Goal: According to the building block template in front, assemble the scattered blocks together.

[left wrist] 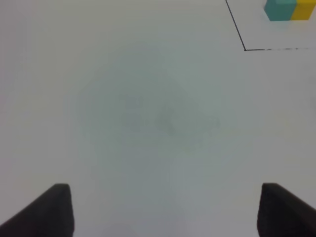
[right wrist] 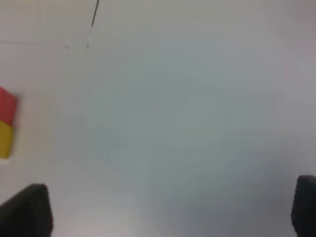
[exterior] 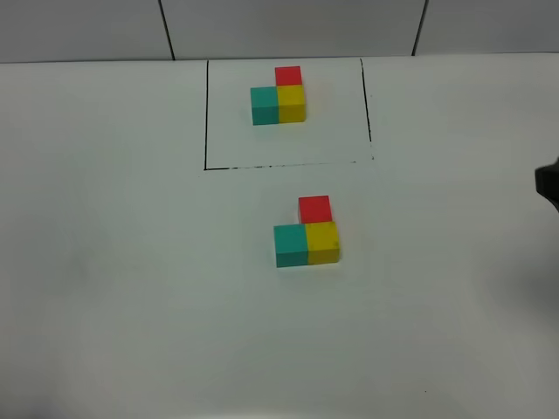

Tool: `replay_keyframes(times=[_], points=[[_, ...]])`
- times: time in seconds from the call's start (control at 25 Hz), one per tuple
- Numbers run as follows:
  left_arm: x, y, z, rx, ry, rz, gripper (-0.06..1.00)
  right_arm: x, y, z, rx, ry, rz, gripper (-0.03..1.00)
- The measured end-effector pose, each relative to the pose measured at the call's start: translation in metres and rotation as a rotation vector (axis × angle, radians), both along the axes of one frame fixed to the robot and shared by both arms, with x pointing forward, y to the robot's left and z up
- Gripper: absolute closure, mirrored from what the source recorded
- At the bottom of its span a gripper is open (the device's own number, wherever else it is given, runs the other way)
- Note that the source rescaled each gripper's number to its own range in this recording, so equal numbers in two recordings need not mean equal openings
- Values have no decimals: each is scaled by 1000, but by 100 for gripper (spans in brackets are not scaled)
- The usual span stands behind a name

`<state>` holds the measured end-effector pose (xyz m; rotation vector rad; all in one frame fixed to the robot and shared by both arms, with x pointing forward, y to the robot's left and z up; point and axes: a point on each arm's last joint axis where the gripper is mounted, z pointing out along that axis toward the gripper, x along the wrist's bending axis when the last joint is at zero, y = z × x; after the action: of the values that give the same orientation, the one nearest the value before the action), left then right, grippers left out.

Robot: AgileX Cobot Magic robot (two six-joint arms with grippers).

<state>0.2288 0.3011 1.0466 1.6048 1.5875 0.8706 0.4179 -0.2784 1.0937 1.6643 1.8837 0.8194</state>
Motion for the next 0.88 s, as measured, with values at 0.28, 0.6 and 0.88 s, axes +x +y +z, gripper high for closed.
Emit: replay_keyframes(times=[0.28, 0.6, 0.88], points=[[0, 0, 0, 0, 0, 0, 15, -85, -7, -18, 40, -100, -21, -1], [0, 0, 0, 0, 0, 0, 15, -138, -13, -31, 26, -137, -27, -1], [0, 0, 0, 0, 0, 0, 15, -158, -15, -29, 29, -240, -28, -1]])
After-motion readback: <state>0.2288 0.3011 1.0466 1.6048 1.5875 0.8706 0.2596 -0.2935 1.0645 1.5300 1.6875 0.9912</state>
